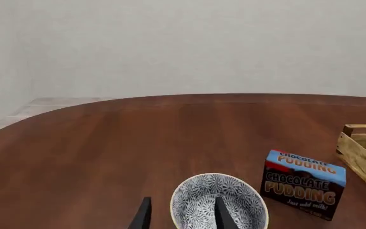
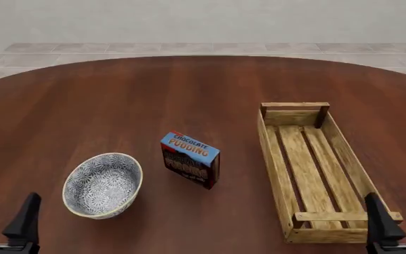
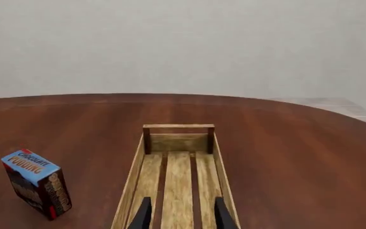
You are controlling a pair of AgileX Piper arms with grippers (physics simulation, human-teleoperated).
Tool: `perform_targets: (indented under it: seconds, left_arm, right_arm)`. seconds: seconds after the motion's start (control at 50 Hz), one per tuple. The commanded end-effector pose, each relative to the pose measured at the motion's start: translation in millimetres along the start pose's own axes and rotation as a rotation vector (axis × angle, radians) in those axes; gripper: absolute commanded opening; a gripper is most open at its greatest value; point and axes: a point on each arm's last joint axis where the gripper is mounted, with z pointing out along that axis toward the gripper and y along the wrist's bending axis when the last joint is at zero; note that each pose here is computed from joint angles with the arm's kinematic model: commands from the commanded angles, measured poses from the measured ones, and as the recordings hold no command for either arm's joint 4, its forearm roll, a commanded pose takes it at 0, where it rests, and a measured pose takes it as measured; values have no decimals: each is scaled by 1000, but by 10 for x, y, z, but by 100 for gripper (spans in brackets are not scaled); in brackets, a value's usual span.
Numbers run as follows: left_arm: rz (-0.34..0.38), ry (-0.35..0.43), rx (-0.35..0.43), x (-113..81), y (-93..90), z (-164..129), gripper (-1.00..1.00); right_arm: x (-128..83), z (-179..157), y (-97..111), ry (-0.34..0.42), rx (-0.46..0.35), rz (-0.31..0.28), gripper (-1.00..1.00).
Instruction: Pick up the bowl on the left and put it in the tray.
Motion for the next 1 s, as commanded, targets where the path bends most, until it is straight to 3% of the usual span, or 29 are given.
perform_targets:
  seconds: [0.02, 0.36, 0.46, 0.6, 0.64, 0.7, 0.74, 0.8, 0.94, 1.0]
  left_arm:
    - [0, 1, 0, -8, 0, 4, 100]
    - [0, 1, 0, -8, 0, 4, 100]
    - [0, 1, 0, -8, 0, 4, 100]
    - [0, 1, 0, -8, 0, 4, 100]
    - [0, 1, 0, -8, 0, 4, 100]
    - [0, 1, 0, -8, 0, 4, 100]
    - [0, 1, 0, -8, 0, 4, 100]
    - [0, 1, 0, -8, 0, 4, 100]
    - [0, 1, 0, -8, 0, 4, 100]
    - [0, 1, 0, -8, 0, 4, 100]
  right_arm:
    - [-6, 5, -5, -1, 8, -7, 100]
    - [-37, 57, -4, -9, 7, -8, 100]
    - [-154, 63, -2, -12, 4, -18, 100]
    - [-433, 211, 57, 26, -79, -36, 100]
    - [-532, 210, 79, 17, -109, -16, 100]
    - [-586, 274, 93, 37, -119, -47, 100]
    - [-682, 298, 141, 43, -176, -11, 100]
    - [-850, 360, 185, 51, -216, -19, 100]
    - [-1216, 466, 281, 43, -299, -57, 100]
    - [-1291, 512, 304, 29, -310, -120, 100]
